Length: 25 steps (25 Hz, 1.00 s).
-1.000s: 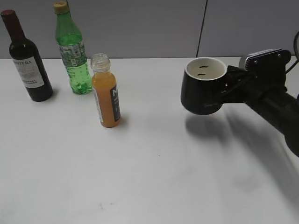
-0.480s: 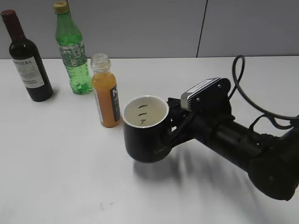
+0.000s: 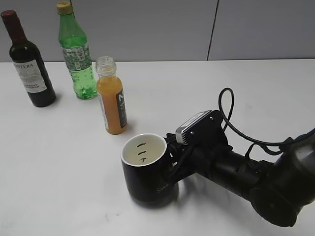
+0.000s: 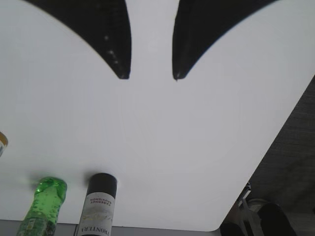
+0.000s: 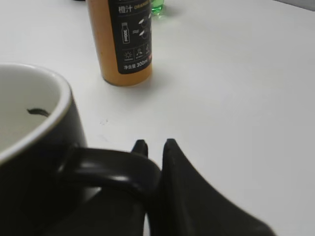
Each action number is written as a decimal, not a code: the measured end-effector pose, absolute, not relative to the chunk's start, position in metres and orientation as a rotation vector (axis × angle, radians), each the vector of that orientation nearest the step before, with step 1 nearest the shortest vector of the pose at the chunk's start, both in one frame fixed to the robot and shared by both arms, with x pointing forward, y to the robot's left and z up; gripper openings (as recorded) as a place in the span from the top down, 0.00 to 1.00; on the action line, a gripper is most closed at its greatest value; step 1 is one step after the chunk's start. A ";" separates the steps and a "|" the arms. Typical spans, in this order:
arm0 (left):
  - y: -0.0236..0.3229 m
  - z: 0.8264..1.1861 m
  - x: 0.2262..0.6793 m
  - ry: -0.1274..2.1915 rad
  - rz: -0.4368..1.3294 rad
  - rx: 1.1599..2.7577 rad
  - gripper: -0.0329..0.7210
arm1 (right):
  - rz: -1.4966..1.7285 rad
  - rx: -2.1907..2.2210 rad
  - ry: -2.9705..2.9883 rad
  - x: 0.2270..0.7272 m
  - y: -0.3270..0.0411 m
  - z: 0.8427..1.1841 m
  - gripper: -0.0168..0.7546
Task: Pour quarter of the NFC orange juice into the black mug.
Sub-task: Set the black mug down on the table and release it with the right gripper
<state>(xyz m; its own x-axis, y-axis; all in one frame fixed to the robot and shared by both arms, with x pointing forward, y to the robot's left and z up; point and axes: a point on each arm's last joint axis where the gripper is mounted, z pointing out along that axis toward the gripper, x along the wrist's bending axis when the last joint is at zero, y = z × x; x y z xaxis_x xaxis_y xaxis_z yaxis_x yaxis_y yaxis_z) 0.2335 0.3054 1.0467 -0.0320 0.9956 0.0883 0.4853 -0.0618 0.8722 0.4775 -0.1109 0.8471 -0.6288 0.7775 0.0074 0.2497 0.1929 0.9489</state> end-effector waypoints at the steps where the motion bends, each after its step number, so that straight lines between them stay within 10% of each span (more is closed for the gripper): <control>1: 0.305 1.047 0.233 1.579 1.026 1.611 0.65 | 1.442 0.960 1.993 0.477 -0.111 0.846 0.91; 25: 0.305 1.047 0.233 1.579 1.026 1.611 0.65 | 1.468 0.965 1.976 0.480 -0.108 0.841 0.89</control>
<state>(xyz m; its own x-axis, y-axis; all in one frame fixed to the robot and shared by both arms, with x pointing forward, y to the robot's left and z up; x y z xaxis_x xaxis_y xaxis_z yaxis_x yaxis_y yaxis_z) 0.2335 0.3054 1.0467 -0.0320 0.9956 0.0883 0.4853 -0.0618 0.8722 0.4805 -0.1078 0.8405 -0.6283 0.7776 0.0241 0.2479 0.1707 0.9536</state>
